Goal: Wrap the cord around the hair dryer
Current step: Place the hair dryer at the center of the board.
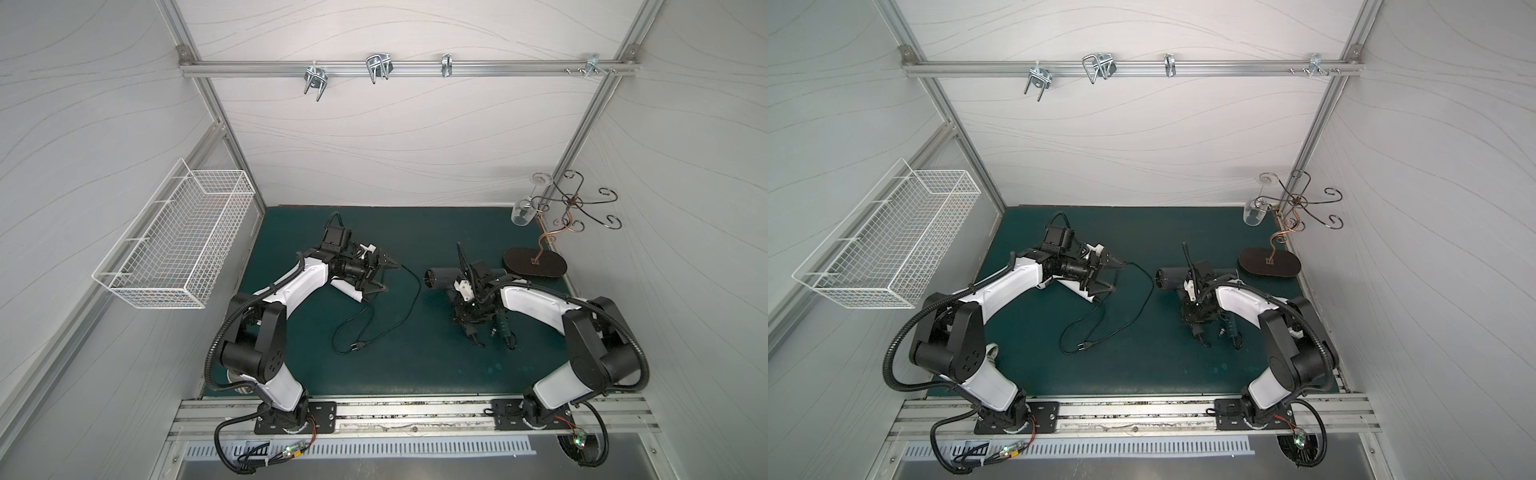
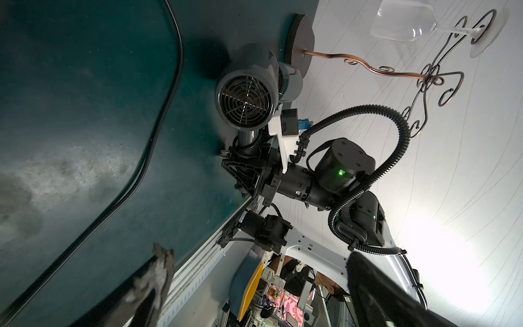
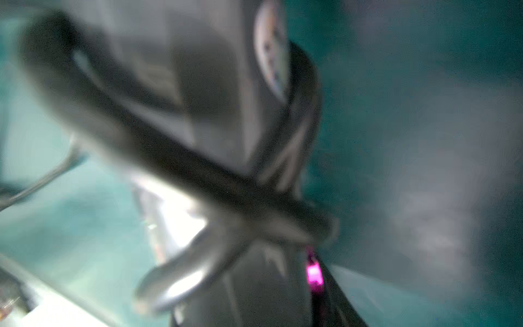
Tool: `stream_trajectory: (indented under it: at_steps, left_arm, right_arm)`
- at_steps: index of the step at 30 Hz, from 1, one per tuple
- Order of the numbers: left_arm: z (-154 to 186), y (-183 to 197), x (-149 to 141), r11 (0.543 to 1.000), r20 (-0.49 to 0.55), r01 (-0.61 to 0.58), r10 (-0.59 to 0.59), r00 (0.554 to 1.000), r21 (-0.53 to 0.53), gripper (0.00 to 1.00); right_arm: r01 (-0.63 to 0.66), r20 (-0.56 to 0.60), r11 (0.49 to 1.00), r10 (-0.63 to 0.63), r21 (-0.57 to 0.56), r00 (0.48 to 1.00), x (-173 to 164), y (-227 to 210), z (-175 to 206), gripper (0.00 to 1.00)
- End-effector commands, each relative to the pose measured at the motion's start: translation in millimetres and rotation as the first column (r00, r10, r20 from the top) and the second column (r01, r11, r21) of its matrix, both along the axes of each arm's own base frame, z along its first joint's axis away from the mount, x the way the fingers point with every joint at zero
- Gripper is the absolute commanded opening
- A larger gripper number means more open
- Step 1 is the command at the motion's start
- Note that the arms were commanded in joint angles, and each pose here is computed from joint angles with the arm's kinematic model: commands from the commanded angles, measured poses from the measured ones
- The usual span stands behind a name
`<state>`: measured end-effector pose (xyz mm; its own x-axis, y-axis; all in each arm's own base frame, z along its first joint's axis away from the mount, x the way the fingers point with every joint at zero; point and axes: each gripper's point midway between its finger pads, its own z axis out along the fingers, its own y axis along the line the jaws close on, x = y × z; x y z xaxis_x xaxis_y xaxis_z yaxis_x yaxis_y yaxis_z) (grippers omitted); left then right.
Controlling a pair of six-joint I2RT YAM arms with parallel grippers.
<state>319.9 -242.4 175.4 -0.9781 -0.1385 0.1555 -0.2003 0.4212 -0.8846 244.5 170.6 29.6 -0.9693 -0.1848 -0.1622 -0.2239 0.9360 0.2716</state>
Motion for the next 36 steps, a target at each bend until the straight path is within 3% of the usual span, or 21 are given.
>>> stream_trajectory:
  at_steps: [1, 3, 5, 7, 14, 18, 36]
  left_arm:
    - [7.6, -0.8, -1.9, 1.000, 0.039, 0.013, -0.013, 0.999, -0.005, 0.98]
    - [7.2, -0.9, -2.1, 1.000, 0.040, 0.015, -0.014, 0.999, -0.007, 0.98]
    - [6.9, -1.3, -2.2, 1.000, 0.037, 0.017, -0.017, 0.999, -0.009, 0.98]
    - [7.5, -1.1, -2.8, 1.000, 0.039, 0.017, -0.017, 0.999, -0.009, 0.98]
    - [5.5, 0.0, -7.0, 1.000, 0.037, 0.019, -0.019, 0.999, -0.008, 0.98]
    - [5.9, 0.1, -6.6, 1.000, 0.037, 0.015, -0.014, 0.999, -0.011, 0.98]
    - [9.5, -0.1, -6.8, 1.000, 0.047, 0.014, -0.014, 0.999, -0.016, 0.98]
  right_arm:
    - [0.045, 0.003, 0.988, -0.045, -0.145, 0.999, -7.3, -21.8, -2.7, 0.00]
    - [0.028, -0.020, 0.987, -0.031, -0.159, 0.999, -8.3, -18.9, -7.2, 0.02]
    - [0.009, -0.059, 0.985, -0.020, -0.171, 0.998, -11.6, -16.3, -14.7, 0.19]
    - [-0.001, -0.081, 0.985, -0.013, -0.170, 0.997, -15.1, -12.9, -19.3, 0.25]
    - [0.011, -0.050, 0.986, -0.020, -0.166, 0.999, -12.3, -11.3, -8.5, 0.56]
    - [0.015, -0.029, 0.988, -0.020, -0.152, 0.999, -8.5, -8.8, -0.2, 0.68]
    - [0.068, 0.064, 0.990, -0.061, -0.122, 0.996, -5.6, -20.1, 44.4, 0.94]
